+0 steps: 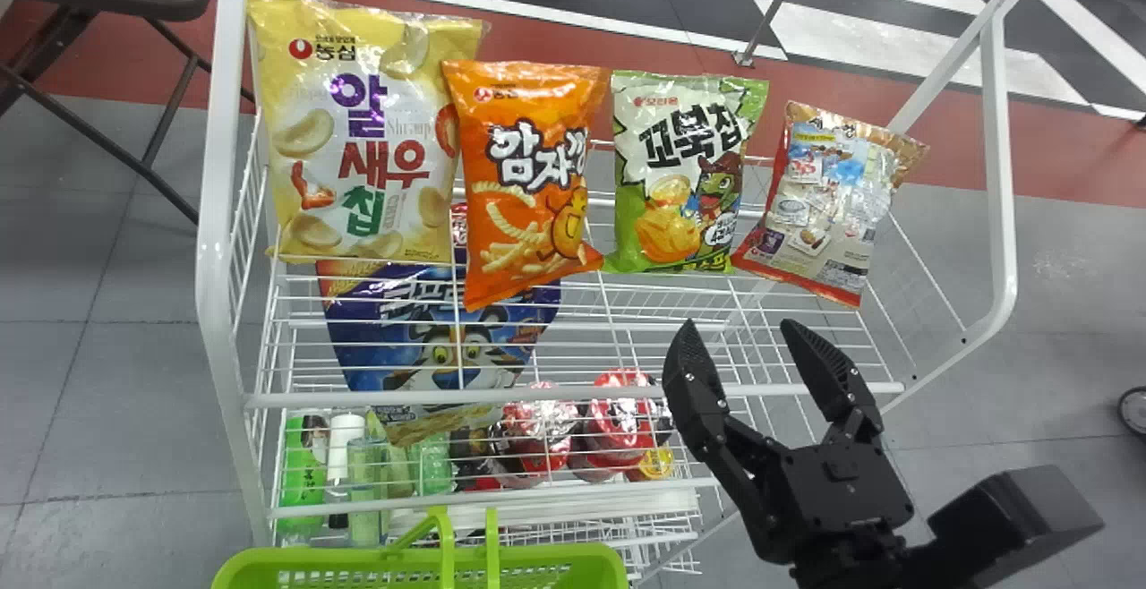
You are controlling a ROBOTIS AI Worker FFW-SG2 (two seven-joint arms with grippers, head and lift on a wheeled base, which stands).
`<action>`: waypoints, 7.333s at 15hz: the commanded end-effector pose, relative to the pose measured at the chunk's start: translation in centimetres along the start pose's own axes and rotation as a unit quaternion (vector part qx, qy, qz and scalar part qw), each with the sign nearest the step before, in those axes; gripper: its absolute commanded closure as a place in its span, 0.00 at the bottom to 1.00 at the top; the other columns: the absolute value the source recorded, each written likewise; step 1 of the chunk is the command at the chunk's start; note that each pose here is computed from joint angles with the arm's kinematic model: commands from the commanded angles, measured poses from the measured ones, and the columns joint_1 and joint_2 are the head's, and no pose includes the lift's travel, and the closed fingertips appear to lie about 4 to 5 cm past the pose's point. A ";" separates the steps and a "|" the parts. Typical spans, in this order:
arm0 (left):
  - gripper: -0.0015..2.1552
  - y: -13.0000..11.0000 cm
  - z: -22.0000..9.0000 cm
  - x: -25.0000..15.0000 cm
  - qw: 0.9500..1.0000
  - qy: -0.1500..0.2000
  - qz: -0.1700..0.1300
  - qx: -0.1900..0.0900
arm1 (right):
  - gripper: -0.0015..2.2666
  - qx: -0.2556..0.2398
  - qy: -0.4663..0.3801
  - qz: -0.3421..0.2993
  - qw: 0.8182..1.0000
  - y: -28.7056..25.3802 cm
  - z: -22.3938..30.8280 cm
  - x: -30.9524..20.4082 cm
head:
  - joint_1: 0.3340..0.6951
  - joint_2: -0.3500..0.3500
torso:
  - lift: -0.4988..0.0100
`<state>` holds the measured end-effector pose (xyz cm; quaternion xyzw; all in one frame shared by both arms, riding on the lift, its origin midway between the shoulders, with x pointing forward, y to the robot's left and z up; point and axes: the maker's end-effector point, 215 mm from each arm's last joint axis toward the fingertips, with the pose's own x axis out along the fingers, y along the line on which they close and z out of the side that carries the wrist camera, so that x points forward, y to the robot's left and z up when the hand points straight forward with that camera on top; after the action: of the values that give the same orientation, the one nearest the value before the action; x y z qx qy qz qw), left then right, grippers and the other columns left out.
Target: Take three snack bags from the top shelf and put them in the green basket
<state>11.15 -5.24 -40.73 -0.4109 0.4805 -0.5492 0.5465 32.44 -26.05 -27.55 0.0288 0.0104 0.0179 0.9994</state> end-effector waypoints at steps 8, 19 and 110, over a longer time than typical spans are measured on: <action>0.57 -0.2 0.0 -0.2 1.000 -0.004 -0.004 -0.002 | 0.07 0.000 -0.006 0.001 1.000 0.1 0.3 0.0 | 1.00 0.00 | 0.89; 0.57 -0.7 -0.4 0.1 1.000 -0.006 -0.011 0.000 | 0.07 -0.007 -0.030 0.011 0.999 0.1 0.4 3.4 | 1.00 0.00 | 0.89; 0.57 -0.6 3.2 0.0 0.998 -0.044 -0.014 0.040 | 0.99 0.015 0.130 0.048 0.990 -7.8 -5.1 20.4 | 1.00 0.00 | 0.89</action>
<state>14.12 -5.44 -39.49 -0.4199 0.4277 -0.5559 0.5760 53.93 -32.63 -34.34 0.0454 0.1477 0.0723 0.9853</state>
